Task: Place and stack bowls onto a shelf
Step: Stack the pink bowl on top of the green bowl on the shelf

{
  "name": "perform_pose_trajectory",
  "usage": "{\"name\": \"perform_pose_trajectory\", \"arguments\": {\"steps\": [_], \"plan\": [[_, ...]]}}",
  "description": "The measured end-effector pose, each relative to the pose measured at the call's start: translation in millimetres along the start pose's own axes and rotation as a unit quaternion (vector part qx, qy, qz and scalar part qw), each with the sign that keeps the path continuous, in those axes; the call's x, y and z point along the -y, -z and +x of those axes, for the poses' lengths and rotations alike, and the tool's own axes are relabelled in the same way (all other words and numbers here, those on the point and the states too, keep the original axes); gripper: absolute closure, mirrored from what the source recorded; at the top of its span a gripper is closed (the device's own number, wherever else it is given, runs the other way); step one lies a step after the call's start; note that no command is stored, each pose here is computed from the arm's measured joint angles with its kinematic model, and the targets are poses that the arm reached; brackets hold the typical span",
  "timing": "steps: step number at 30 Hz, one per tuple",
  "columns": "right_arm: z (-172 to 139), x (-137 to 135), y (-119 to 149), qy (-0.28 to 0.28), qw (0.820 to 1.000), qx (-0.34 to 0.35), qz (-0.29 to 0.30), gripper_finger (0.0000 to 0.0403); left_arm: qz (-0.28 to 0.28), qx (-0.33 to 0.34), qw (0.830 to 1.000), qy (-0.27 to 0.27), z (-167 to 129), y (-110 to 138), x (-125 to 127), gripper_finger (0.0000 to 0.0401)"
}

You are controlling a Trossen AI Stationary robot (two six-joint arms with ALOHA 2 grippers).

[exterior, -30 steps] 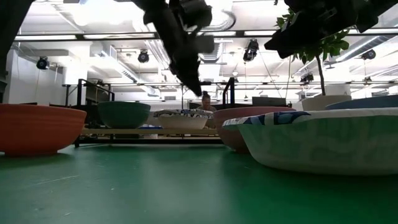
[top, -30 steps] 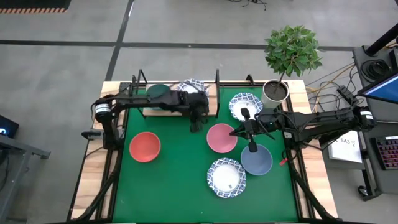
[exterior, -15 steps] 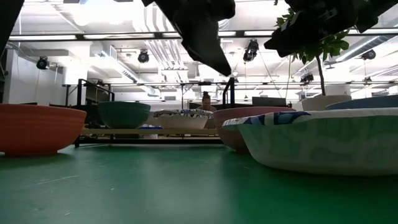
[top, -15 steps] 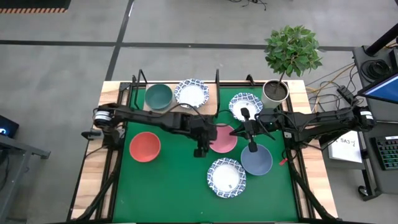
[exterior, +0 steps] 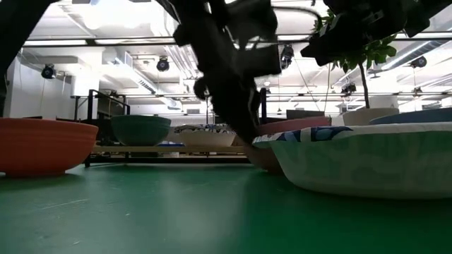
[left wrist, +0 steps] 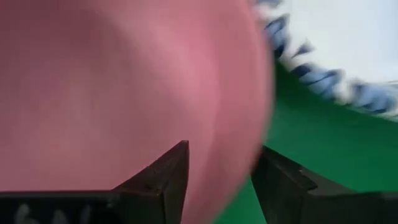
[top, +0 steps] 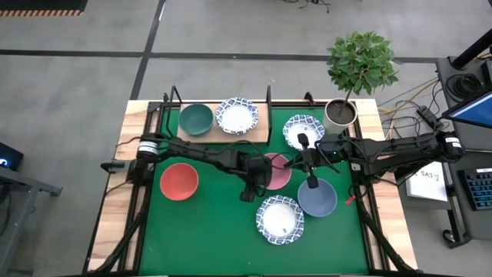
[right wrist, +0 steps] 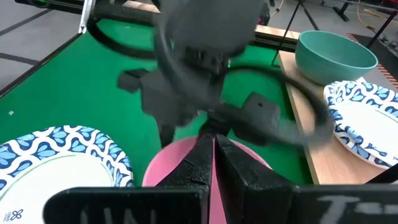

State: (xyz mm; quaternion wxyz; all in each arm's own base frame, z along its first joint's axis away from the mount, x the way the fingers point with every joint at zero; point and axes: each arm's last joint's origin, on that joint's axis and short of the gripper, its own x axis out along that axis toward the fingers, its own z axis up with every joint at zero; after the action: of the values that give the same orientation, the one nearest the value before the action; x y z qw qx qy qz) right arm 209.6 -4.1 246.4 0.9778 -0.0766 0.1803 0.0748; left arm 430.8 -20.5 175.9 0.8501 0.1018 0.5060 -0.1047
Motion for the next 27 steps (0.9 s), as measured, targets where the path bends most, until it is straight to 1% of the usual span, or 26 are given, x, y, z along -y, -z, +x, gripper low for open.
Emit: {"name": "perform_pose_trajectory", "arguments": {"steps": [4,7,10,11,15,17,23,27], "plan": [[0,0,1,-0.001,1.000,-0.003,0.001,0.0394,-0.016,-0.014,1.000,-0.014,9,3,0,0.0289],[0,0,1,-0.001,1.000,-0.004,0.001,0.0394,-0.019,-0.015,1.000,-0.014,9,3,1,0.0331],[0,0,1,-0.001,1.000,-0.004,-0.001,0.0394,-0.019,-0.011,1.000,-0.021,6,1,0,0.0382],[0,0,1,-0.001,1.000,-0.004,-0.001,0.0394,-0.021,-0.009,1.000,-0.020,3,0,0,0.0391],[0,0,1,-0.001,1.000,-0.004,-0.002,0.0394,-0.024,-0.020,0.999,-0.014,-5,1,4,0.0392],[0,0,1,-0.001,1.000,-0.004,-0.005,0.0394,-0.026,-0.028,0.999,-0.008,-16,0,8,0.0398],[0,0,0,0.000,1.000,-0.002,-0.007,0.0394,-0.012,-0.044,0.999,0.006,-67,-3,26,0.0401],[0,0,1,0.000,1.000,-0.002,-0.007,0.0394,-0.008,-0.058,0.998,0.012,-105,3,36,0.0401]]}}
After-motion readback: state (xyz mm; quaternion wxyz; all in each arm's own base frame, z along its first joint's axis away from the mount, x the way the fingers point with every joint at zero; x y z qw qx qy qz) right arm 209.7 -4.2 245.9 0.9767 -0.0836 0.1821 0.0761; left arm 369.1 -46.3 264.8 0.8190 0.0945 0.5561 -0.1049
